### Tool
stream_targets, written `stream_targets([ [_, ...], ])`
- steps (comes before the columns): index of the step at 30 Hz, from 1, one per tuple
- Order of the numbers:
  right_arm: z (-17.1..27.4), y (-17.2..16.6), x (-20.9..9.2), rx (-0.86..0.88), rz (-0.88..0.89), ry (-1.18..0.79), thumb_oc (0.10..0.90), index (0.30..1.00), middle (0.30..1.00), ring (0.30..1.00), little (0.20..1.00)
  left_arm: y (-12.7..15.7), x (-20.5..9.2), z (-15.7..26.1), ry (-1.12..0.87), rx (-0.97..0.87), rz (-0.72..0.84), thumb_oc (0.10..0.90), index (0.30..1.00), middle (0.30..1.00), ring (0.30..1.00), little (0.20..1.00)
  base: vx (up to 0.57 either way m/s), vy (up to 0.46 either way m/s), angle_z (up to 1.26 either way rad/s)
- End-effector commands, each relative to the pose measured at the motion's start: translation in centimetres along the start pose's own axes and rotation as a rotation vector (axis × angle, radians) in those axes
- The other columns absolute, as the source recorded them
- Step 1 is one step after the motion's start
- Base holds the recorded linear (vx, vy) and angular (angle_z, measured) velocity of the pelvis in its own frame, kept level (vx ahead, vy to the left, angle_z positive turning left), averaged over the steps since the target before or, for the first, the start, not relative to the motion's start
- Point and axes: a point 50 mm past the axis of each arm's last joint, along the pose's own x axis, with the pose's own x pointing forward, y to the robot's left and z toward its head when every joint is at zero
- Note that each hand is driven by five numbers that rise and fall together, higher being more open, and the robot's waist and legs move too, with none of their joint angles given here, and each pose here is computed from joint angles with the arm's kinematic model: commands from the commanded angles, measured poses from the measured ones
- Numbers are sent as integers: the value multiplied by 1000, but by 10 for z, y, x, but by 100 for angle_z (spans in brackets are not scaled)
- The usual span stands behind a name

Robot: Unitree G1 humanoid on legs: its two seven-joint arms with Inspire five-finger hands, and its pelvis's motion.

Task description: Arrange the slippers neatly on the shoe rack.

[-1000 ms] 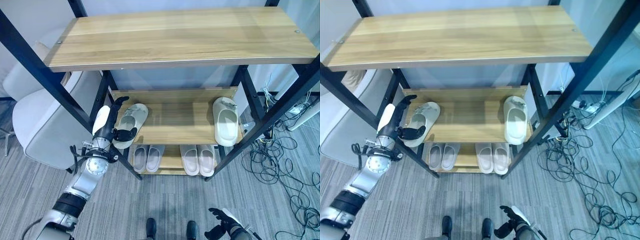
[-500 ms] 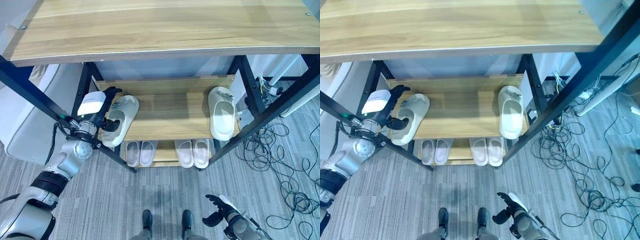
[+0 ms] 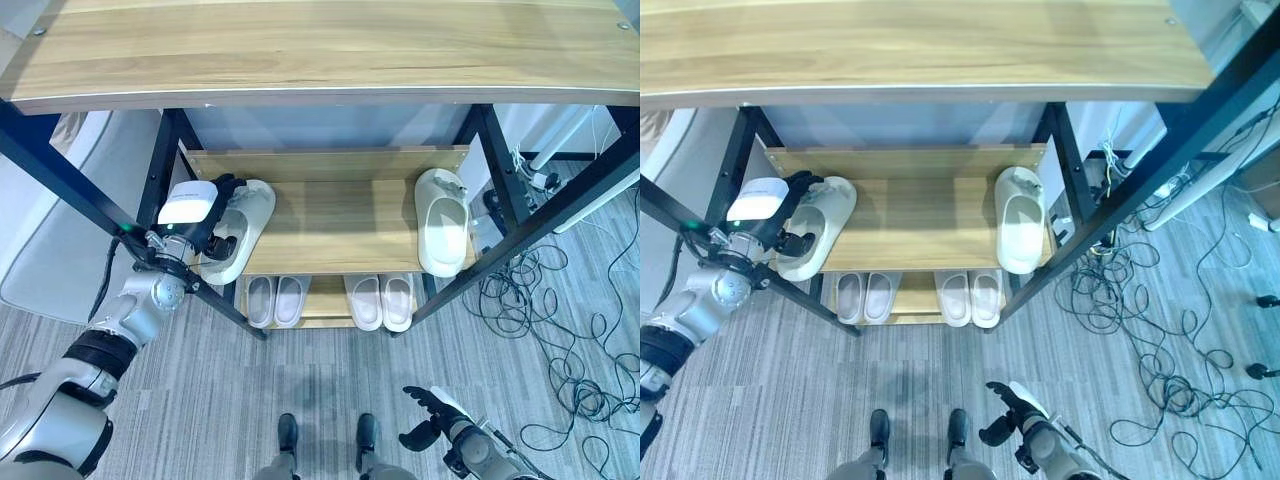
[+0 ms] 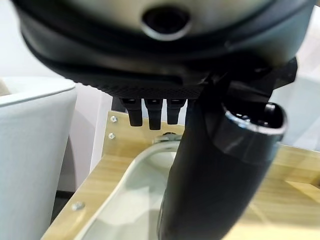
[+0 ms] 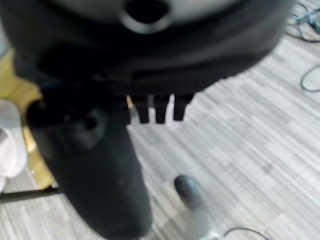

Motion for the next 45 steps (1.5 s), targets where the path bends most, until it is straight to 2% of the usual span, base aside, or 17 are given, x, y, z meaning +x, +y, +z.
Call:
stream_targets([
  [1,-3,2,-7,-2,-4,-43,800,900,900,900,900,44,21,-2,10,35,142,536,505,505,505,505,0,0,0],
  [3,-2,3,-8,-3,-1,-49,800,900,900,900,900,41,21,-3,19,26,130,400,300,300,300,300,0,0,0],
  [16,1,1,-8,-5,-8,-62,800,900,900,900,900,36,24,9,-7,-61,146,400,300,300,300,300,2,-3,-1],
  [23,0,3,-8,-4,-10,-51,800,900,900,900,900,22,23,33,-75,-145,139,400,300,300,300,300,1,-3,0],
  [31,-4,4,-10,-3,-23,-32,800,900,900,900,900,14,20,76,-188,-346,212,400,300,300,300,300,5,-13,-5],
  [36,-4,-8,-11,-11,-57,-40,800,900,900,900,900,30,25,96,-260,-373,282,400,300,300,300,300,8,-5,-9],
  [45,-1,-22,-13,-31,-86,-68,800,900,900,900,900,48,39,89,-228,-320,311,400,300,300,300,300,19,20,-18],
])
